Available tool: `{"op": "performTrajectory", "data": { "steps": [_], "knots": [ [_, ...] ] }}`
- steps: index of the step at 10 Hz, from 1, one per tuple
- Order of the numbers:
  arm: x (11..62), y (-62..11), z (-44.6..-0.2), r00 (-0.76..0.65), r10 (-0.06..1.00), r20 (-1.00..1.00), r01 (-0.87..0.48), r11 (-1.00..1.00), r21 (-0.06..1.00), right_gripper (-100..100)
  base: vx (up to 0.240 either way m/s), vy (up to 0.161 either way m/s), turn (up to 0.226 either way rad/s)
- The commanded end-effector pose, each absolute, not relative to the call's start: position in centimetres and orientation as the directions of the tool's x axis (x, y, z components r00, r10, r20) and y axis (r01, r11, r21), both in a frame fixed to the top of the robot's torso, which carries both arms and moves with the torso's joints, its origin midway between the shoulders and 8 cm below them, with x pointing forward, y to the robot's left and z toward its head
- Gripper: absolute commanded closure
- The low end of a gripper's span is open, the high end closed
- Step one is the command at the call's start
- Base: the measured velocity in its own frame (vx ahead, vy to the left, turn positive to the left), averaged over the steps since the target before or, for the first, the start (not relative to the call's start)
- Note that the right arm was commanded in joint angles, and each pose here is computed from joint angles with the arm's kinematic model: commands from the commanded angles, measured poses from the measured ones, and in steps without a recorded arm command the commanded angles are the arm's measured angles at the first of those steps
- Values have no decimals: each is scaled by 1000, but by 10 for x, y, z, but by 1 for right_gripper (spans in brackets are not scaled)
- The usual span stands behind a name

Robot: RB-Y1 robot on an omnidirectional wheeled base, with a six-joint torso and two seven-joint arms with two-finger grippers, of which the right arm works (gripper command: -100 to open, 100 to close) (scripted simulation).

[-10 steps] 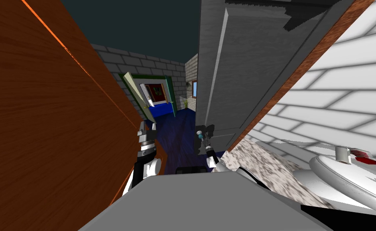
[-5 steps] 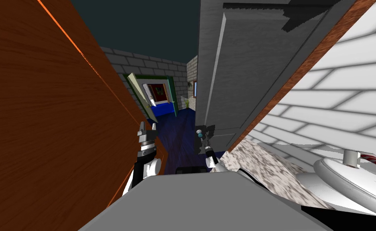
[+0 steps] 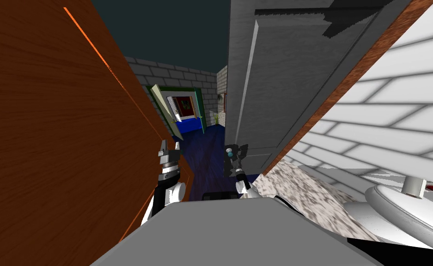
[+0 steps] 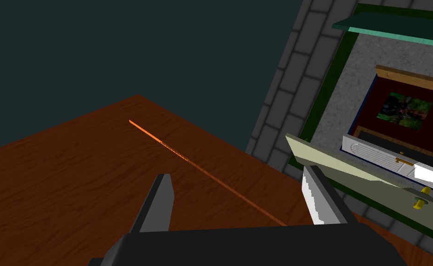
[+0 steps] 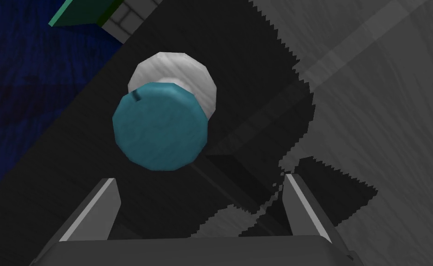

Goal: Push the door open

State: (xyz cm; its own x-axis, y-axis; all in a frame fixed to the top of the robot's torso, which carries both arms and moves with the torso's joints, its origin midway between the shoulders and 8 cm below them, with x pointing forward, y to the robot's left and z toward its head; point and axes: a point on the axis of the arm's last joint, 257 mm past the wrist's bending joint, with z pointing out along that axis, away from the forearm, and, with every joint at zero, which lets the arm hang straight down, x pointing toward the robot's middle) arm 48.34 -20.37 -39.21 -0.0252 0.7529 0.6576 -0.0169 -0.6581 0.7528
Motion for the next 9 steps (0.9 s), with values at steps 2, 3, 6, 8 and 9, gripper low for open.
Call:
{"op": "performTrajectory", "data": {
  "steps": [2,3,6,8,9],
  "knots": [
    [482,-201,-392,-18,687,726,-22,-726,687,-100,-41,-22,43],
    [481,-200,-392,-13,656,754,-26,-754,656,-100,-74,-36,90],
    [481,-198,-392,-10,598,802,-30,-801,597,-100,-52,-24,46],
    [479,-194,-392,-3,513,858,-40,-858,513,-100,-55,-25,77],
    [479,-194,-392,-3,501,865,-40,-865,500,-100,-53,-32,33]
  ]
}}
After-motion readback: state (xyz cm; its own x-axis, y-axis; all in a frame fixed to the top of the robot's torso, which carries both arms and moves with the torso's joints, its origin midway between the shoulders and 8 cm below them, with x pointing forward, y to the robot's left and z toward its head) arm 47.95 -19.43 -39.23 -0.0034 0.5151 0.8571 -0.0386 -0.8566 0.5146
